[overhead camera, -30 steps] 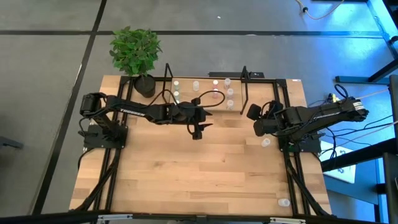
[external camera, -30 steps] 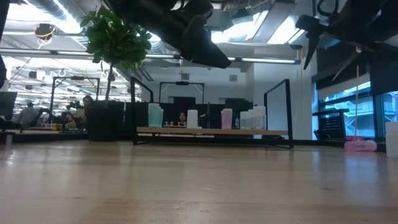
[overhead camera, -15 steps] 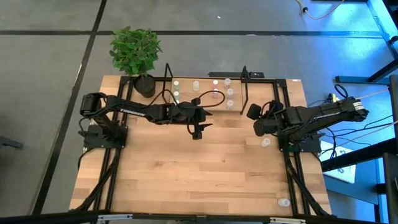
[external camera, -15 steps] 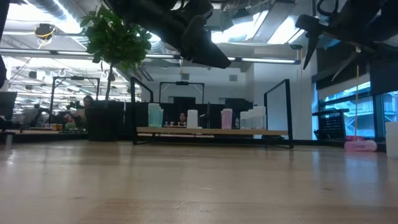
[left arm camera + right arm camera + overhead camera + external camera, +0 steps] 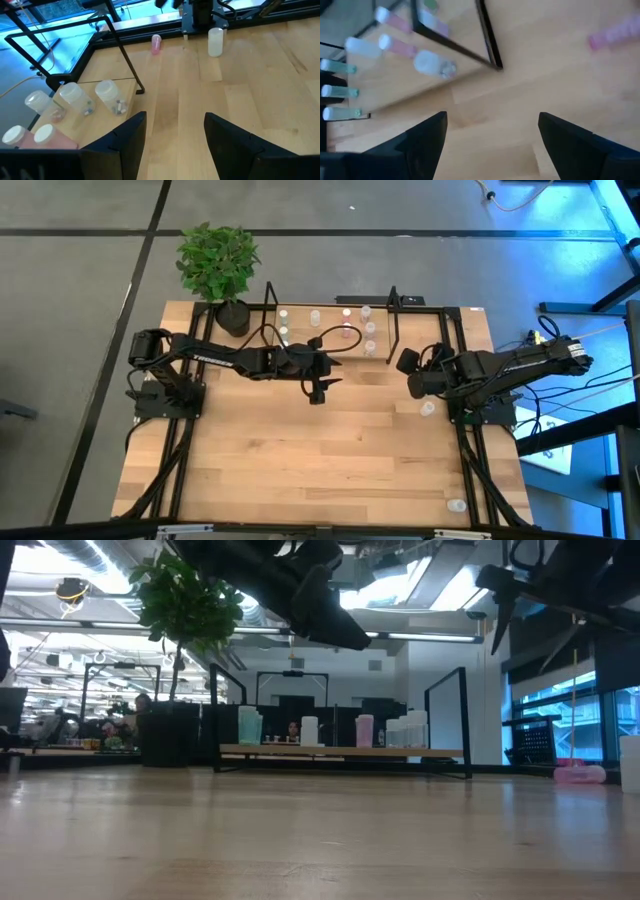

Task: Pick and place medicine bottles onto shelf by color
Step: Put the pink medicine bottle on the shelf aligned with the other pink medicine bottle

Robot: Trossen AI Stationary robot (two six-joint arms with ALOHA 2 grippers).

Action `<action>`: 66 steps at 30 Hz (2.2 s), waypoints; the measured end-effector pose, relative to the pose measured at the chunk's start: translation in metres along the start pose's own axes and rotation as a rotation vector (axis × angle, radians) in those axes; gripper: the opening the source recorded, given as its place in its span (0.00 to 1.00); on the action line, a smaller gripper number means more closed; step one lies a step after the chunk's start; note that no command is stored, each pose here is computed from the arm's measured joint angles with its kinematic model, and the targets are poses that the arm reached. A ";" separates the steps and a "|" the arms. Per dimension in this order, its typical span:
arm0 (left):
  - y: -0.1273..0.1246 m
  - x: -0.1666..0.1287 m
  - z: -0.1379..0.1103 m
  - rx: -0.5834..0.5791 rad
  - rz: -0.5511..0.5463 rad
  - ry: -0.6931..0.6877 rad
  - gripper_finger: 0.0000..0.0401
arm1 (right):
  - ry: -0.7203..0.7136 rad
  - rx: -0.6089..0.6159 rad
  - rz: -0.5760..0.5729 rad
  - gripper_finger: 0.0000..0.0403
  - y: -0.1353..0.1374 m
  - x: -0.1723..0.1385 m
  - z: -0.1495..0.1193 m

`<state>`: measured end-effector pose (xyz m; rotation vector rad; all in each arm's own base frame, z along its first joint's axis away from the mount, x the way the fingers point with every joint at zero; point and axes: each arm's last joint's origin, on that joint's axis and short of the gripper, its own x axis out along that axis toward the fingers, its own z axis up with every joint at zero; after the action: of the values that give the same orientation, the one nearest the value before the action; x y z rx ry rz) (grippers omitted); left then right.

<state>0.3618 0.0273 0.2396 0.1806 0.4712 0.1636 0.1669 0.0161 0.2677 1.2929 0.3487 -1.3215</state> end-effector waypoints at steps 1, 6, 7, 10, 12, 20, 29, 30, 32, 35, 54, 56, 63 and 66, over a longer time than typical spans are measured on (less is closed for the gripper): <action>0.000 0.000 0.000 0.000 0.000 0.000 0.48 | 0.018 0.034 -0.011 0.78 0.000 0.000 -0.001; 0.000 0.000 0.000 -0.001 -0.001 0.000 0.48 | -0.024 0.268 -0.072 0.78 -0.004 0.002 0.006; 0.000 0.000 0.000 -0.001 0.000 0.000 0.48 | -0.034 0.316 -0.084 0.78 -0.005 0.003 0.007; 0.000 0.000 0.000 -0.001 0.000 0.001 0.48 | -0.038 0.391 -0.136 0.78 -0.005 0.007 0.008; 0.000 0.000 0.000 -0.001 0.000 0.001 0.48 | -0.043 0.407 -0.180 0.78 -0.003 0.012 0.008; 0.000 0.000 0.000 -0.001 0.000 0.001 0.48 | -0.201 0.693 -0.333 0.78 -0.006 0.047 0.005; 0.000 0.000 0.000 -0.001 0.000 0.001 0.48 | -0.320 0.907 -0.404 0.78 -0.023 0.080 0.006; 0.000 0.000 0.000 -0.001 0.000 0.001 0.48 | -0.323 0.915 -0.402 0.78 -0.024 0.083 0.007; 0.000 0.000 0.000 -0.001 0.000 0.001 0.48 | -0.337 0.930 -0.413 0.78 -0.027 0.087 0.009; 0.000 0.000 0.000 -0.001 0.000 0.001 0.48 | -0.356 0.949 -0.425 0.78 -0.033 0.094 0.012; 0.000 0.000 0.000 -0.001 0.000 0.001 0.48 | -0.276 1.035 -0.446 0.78 -0.031 0.103 0.013; 0.000 0.000 0.000 -0.001 0.000 0.001 0.48 | -0.268 1.040 -0.445 0.78 -0.031 0.103 0.013; 0.000 0.000 0.000 -0.001 0.000 0.001 0.48 | -0.262 1.044 -0.439 0.78 -0.030 0.104 0.012; 0.000 0.000 0.000 -0.001 0.000 0.001 0.48 | -0.266 1.042 -0.442 0.78 -0.031 0.103 0.013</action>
<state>0.3618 0.0272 0.2395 0.1800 0.4719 0.1634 0.1677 -0.0383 0.1739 1.9040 -0.3283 -2.1653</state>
